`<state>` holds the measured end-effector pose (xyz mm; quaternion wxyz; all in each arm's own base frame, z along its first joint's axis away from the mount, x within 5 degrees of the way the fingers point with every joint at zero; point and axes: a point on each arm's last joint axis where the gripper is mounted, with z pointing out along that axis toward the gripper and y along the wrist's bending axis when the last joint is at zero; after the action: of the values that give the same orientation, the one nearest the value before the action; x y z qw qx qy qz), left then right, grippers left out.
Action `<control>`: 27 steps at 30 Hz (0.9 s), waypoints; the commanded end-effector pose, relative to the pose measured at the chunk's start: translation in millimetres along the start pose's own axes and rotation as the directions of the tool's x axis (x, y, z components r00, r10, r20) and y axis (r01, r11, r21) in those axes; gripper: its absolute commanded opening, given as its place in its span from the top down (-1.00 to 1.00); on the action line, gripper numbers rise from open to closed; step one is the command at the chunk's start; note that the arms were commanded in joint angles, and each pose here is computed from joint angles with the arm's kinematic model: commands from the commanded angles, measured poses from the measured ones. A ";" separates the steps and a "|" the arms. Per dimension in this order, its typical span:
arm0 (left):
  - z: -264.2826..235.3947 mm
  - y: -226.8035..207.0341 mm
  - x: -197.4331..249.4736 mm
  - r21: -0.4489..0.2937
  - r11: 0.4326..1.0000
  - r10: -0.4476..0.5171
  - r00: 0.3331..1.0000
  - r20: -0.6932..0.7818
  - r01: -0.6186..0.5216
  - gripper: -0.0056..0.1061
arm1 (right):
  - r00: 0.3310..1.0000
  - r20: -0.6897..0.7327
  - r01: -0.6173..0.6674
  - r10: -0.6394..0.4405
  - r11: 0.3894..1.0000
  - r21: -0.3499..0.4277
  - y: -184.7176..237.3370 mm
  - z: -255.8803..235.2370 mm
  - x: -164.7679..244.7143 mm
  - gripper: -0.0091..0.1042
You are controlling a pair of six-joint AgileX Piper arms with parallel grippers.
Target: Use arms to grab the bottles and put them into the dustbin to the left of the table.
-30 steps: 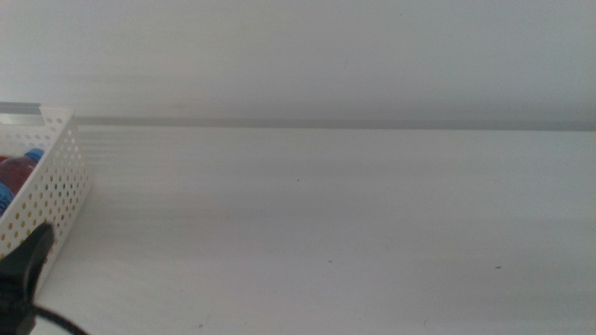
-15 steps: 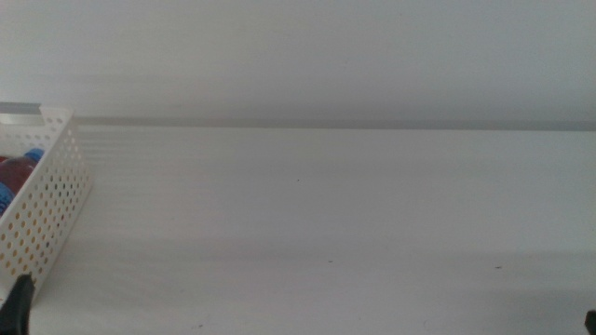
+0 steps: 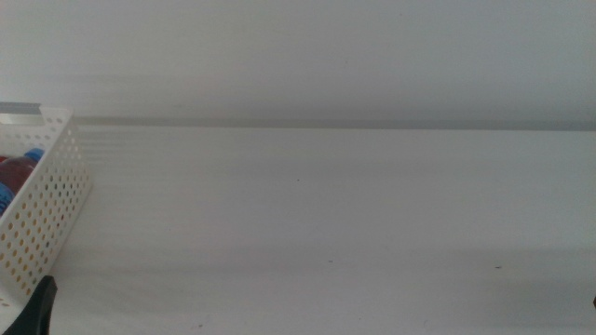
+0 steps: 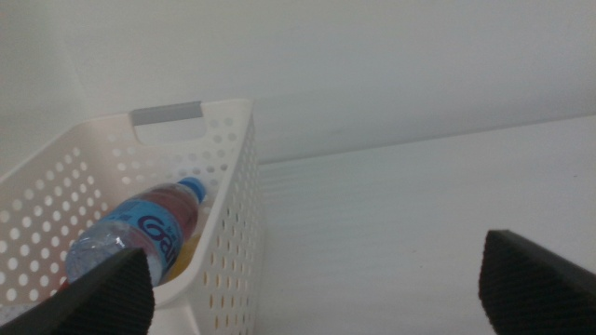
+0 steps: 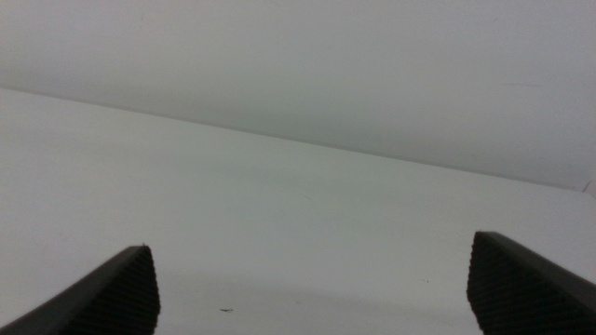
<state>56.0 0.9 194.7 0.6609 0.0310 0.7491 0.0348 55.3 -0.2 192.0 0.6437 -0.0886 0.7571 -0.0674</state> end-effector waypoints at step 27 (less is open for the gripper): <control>-0.1 -1.5 7.5 0.010 1.000 -0.003 0.999 0.044 0.002 -0.78 | 0.971 0.131 -0.202 0.201 0.979 -0.005 1.0 0.2 0.4 -0.72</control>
<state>56.3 0.6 196.8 0.6693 0.0330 0.7414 0.0344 56.4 1.3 202.8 0.6917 -0.0154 0.7220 0.0046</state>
